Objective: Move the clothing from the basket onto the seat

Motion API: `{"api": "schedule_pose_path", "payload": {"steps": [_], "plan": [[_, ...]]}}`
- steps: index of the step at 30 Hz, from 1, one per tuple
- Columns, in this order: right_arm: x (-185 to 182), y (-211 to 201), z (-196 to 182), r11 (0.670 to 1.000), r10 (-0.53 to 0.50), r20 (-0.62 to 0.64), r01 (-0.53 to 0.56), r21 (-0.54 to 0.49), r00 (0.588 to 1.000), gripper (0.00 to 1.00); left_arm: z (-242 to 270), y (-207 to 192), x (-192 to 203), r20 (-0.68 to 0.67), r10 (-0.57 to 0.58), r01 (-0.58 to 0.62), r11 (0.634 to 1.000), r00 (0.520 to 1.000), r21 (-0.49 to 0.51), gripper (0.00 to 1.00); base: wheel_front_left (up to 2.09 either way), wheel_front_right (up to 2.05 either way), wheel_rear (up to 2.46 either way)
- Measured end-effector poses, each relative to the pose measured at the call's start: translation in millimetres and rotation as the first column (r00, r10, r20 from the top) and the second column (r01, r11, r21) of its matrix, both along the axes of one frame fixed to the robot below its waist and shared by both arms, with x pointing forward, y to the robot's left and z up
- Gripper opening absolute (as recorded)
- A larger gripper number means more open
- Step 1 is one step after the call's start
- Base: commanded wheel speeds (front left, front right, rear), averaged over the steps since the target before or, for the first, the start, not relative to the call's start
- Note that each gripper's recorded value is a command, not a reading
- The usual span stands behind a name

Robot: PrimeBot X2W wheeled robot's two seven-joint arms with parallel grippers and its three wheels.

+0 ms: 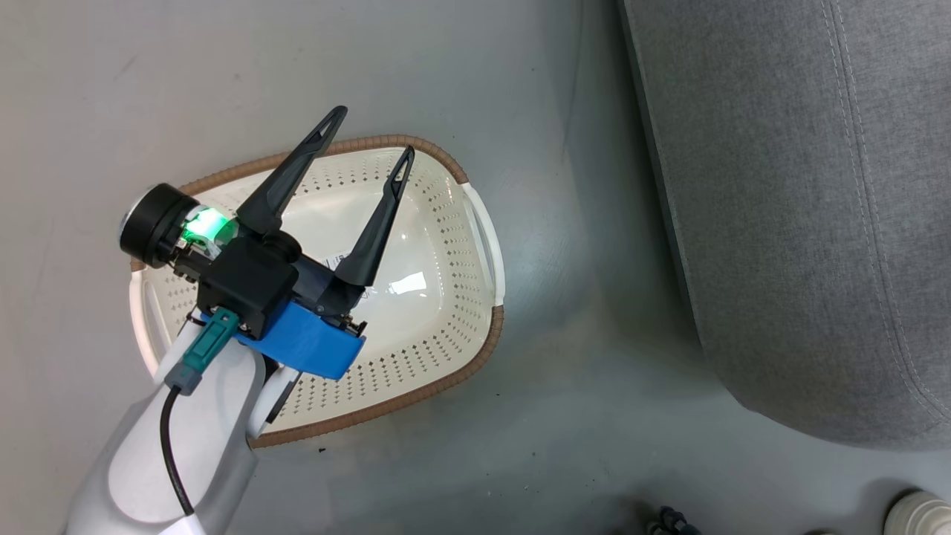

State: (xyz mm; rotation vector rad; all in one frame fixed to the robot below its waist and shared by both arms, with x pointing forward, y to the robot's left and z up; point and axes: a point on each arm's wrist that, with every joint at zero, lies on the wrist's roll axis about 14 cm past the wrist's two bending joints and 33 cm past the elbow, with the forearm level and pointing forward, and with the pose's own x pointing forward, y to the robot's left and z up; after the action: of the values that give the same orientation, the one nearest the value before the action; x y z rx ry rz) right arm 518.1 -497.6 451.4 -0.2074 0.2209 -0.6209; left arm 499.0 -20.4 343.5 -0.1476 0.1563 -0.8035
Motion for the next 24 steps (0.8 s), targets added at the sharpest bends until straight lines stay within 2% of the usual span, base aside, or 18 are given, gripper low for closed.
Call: {"api": "schedule_pose_path", "payload": {"steps": [12,24], "plan": [[-2,6,9,1.000,0.026,0.014,-0.026,-0.006,1.000,1.00,18,1,1,0.011,0.033,-0.033,0.999,0.999,-0.017,1.00,0.00,0.00,0.00],[-43,27,13,0.996,0.088,-0.015,-0.088,-0.005,0.996,1.00,58,2,-20,0.009,0.087,-0.086,0.995,0.996,-0.049,1.00,0.00,0.00,0.00]]}}
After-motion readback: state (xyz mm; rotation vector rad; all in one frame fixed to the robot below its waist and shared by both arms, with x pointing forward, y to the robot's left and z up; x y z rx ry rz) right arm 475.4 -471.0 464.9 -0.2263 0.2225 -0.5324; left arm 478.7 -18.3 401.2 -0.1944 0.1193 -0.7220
